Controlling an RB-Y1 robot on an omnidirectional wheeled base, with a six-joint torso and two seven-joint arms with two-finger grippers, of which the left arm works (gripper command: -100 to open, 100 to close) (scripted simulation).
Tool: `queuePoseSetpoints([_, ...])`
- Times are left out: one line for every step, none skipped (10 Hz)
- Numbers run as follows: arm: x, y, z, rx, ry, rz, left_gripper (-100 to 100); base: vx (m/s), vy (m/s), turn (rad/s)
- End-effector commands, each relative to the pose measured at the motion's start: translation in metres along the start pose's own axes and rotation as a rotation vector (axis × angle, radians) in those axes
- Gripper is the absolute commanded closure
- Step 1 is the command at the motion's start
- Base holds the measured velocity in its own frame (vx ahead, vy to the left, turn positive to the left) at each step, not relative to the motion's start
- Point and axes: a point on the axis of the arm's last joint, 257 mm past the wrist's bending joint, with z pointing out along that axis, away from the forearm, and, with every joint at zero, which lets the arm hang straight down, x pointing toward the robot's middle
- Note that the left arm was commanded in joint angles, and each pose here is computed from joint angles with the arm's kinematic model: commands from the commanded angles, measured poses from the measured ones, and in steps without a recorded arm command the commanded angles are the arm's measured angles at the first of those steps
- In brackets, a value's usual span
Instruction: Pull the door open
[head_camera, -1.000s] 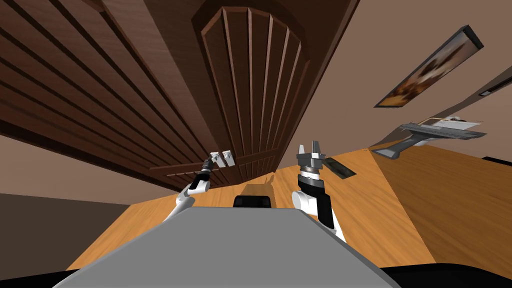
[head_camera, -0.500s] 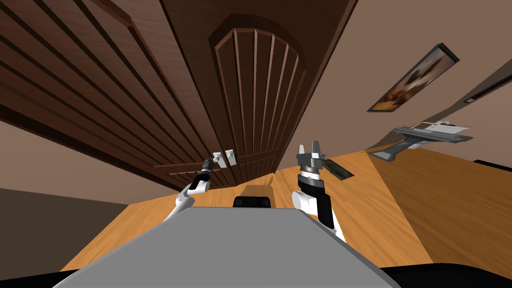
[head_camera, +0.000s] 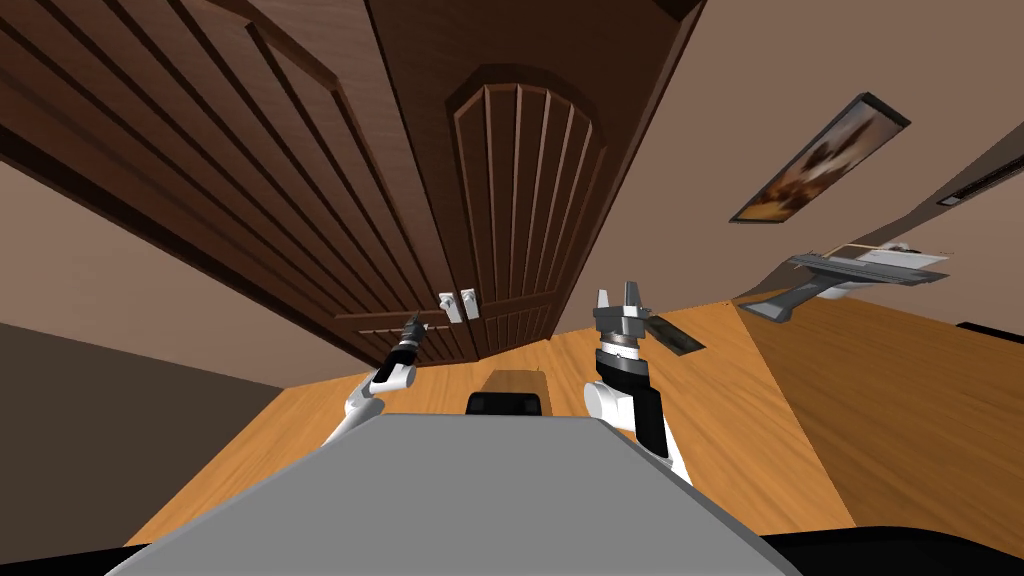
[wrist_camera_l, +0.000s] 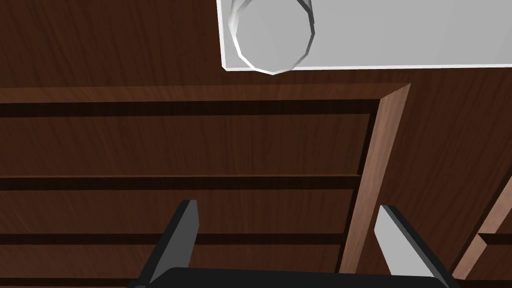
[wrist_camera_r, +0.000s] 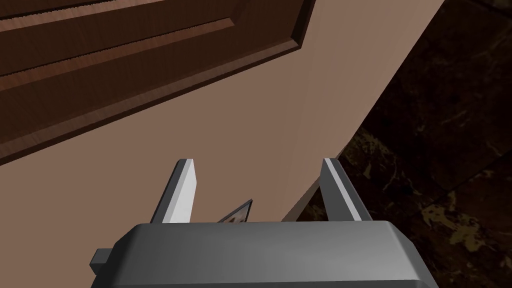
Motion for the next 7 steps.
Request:
queuePoseSetpoints([0.01,-0.002,0.0001,0.005,0.019,-0.007,-100,-0.186,-0.05,-0.057])
queuePoseSetpoints([0.021,-0.005,0.0007,0.011,0.039,-0.014,-100,-0.181,-0.056,-0.084])
queuePoseSetpoints([0.027,-0.007,0.0012,0.015,0.05,-0.019,-100,-0.175,-0.088,-0.069])
queuePoseSetpoints([0.036,-0.009,0.0018,0.021,0.066,-0.025,-100,-0.147,-0.125,-0.067])
queuePoseSetpoints([0.031,-0.007,0.0029,0.018,0.056,-0.021,-100,-0.059,-0.059,-0.007])
queuePoseSetpoints([0.008,0.001,-0.001,-0.001,0.021,-0.006,-100,0.012,0.069,0.169])
queuePoseSetpoints([-0.004,0.005,-0.0029,-0.01,0.001,0.002,-100,0.077,0.143,0.168])
